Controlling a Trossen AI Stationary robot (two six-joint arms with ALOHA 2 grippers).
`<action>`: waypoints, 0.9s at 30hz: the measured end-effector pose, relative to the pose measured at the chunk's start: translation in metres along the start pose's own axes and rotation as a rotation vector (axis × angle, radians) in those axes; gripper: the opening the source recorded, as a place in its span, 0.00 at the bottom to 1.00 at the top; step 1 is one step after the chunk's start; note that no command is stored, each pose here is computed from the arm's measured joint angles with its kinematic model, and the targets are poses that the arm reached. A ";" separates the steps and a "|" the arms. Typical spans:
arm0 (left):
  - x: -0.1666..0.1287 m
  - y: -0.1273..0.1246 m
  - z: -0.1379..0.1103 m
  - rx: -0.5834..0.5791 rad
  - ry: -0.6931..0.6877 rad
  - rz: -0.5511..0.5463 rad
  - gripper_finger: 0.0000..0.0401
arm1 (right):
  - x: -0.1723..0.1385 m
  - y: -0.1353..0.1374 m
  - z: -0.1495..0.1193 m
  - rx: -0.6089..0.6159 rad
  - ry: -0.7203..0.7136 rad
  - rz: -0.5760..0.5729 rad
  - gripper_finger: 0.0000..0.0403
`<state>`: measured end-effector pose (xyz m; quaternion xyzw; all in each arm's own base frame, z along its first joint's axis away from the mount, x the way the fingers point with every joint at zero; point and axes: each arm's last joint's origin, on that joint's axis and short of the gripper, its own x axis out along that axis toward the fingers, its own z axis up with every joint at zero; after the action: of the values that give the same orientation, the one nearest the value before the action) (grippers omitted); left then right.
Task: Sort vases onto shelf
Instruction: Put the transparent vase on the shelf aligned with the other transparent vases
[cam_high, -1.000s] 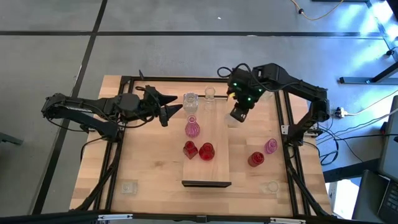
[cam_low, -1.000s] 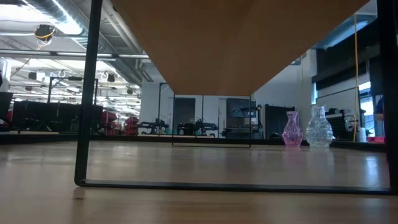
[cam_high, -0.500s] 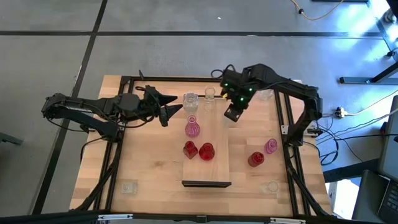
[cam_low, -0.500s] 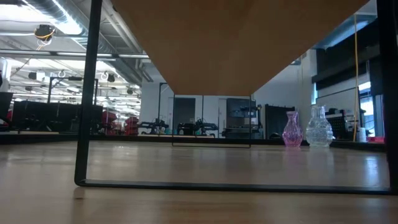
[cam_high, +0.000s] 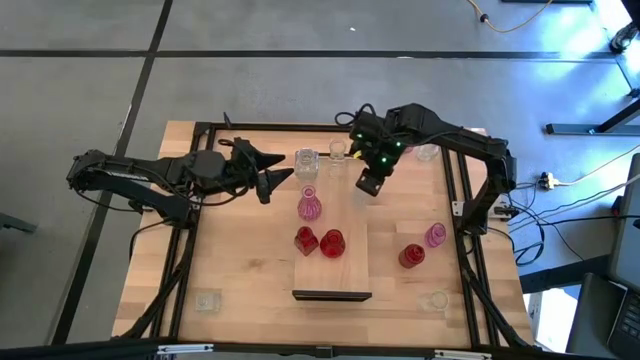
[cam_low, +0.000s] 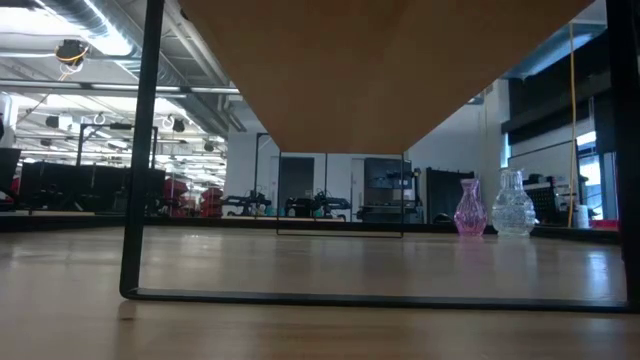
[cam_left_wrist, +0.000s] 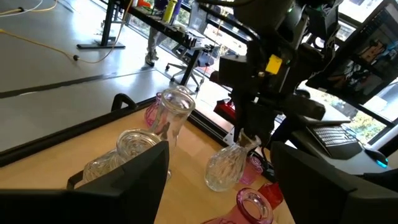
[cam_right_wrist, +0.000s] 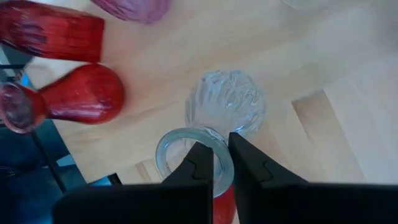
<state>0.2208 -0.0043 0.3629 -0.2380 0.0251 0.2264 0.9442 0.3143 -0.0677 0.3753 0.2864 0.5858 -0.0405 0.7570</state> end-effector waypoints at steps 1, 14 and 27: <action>0.000 0.000 0.000 0.001 0.001 0.001 0.68 | 0.000 0.000 0.001 -0.004 -0.010 0.006 0.06; 0.000 0.000 0.000 0.000 0.001 0.001 0.68 | 0.003 0.000 0.005 -0.035 -0.028 -0.007 0.10; 0.000 0.000 0.000 0.000 0.001 0.001 0.68 | 0.011 0.001 0.015 -0.054 -0.044 0.053 0.15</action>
<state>0.2208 -0.0043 0.3627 -0.2379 0.0256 0.2268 0.9441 0.3314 -0.0708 0.3677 0.2804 0.5621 -0.0108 0.7780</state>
